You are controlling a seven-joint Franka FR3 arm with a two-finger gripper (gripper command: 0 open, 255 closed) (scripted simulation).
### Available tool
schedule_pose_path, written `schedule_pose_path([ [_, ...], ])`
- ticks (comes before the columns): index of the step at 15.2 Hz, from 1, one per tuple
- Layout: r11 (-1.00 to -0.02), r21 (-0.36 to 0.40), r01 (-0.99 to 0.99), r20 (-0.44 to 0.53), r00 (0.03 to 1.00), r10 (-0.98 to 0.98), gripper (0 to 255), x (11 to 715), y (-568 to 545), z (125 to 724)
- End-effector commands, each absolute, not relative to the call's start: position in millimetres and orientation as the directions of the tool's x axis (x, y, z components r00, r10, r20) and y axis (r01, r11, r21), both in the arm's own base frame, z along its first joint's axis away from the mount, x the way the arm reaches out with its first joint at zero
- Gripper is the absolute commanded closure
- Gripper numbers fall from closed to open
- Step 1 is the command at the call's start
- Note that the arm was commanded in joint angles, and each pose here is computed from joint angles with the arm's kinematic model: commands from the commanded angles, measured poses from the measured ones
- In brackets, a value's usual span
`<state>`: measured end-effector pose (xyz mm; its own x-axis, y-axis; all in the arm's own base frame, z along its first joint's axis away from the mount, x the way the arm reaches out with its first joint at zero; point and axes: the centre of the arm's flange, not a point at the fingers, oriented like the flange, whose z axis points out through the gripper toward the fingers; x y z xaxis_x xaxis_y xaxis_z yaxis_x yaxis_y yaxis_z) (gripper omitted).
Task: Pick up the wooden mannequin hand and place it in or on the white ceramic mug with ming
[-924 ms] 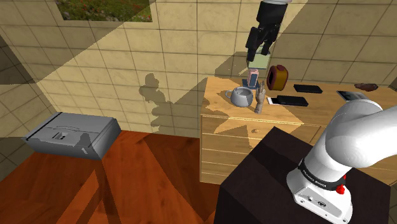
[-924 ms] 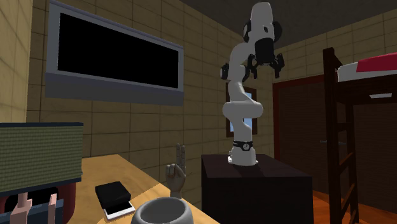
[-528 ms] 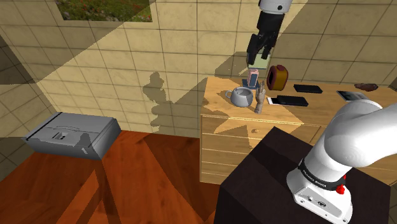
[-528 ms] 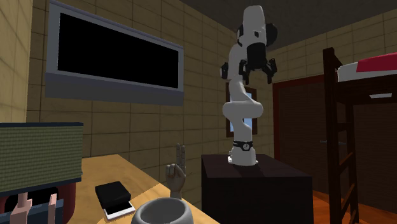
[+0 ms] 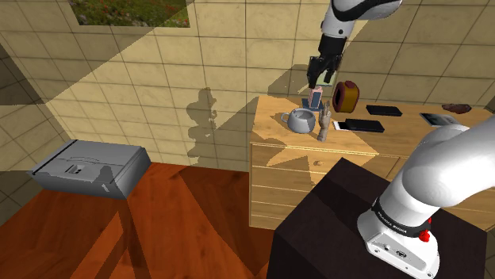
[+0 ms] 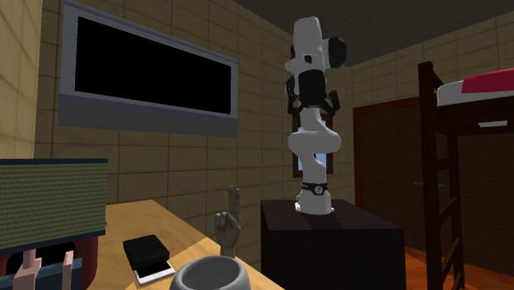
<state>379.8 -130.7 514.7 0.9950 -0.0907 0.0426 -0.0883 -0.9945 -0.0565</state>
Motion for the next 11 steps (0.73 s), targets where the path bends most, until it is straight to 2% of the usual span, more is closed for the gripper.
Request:
schedule_pose_path([
  [1, -0.993, -0.061, -0.1, 0.039, 0.994, -0.102, 0, 387.0, -153.3, 502.7],
  [11, -0.984, -0.087, -0.157, 0.016, 0.987, -0.159, 0, 421.0, -258.2, 423.4],
])
